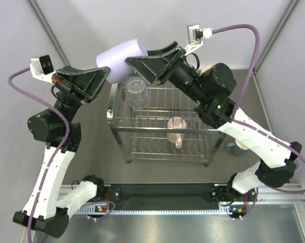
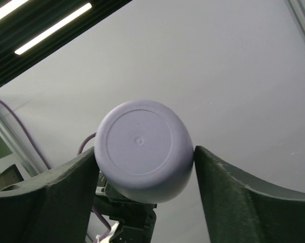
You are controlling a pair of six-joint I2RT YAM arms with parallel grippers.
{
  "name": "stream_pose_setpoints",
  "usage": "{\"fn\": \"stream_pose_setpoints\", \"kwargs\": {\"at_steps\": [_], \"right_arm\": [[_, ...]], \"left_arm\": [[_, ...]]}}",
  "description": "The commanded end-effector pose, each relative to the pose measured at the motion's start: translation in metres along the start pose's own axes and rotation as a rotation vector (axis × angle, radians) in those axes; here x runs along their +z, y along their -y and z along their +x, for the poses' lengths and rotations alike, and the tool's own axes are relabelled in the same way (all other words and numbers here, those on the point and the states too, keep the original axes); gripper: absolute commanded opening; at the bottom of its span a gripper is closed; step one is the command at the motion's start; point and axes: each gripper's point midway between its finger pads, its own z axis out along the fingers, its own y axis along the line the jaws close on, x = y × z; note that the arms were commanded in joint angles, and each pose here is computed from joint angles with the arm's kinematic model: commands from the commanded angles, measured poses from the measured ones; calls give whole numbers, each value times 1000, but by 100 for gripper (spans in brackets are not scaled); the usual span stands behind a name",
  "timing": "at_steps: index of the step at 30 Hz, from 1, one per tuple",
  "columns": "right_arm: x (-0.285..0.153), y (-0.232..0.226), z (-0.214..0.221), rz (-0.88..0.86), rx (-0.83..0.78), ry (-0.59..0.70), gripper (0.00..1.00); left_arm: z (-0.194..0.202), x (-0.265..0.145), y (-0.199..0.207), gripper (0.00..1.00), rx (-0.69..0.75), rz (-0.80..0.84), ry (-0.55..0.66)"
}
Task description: Load the cups into the dish rack
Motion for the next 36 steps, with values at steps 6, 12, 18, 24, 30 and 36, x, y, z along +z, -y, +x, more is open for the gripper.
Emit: {"fn": "stream_pose_setpoints", "kwargs": {"at_steps": [6,12,18,24,30,36], "right_arm": [[3,-25,-18,-75,12,50,67],[10,-17,-13,-65,32,57,62],[17,-15,-7,-83,43,47,46],[15,-17,-6,-89,15,30,0],[2,-14,-7,-48,-23,17,0],[-18,9,-2,90,-149,-51,0]], "left_arm": [[7,-13,22,0,22,50,-5],[13,-18,28,0,12,53,-31],[18,-24,30,0,0,38,-47],[17,-29,19,11,-17,-42,-20],[19,-36,1,77,-29,-133,-10],[24,-47,-23,88,-25,-265,-18]]}}
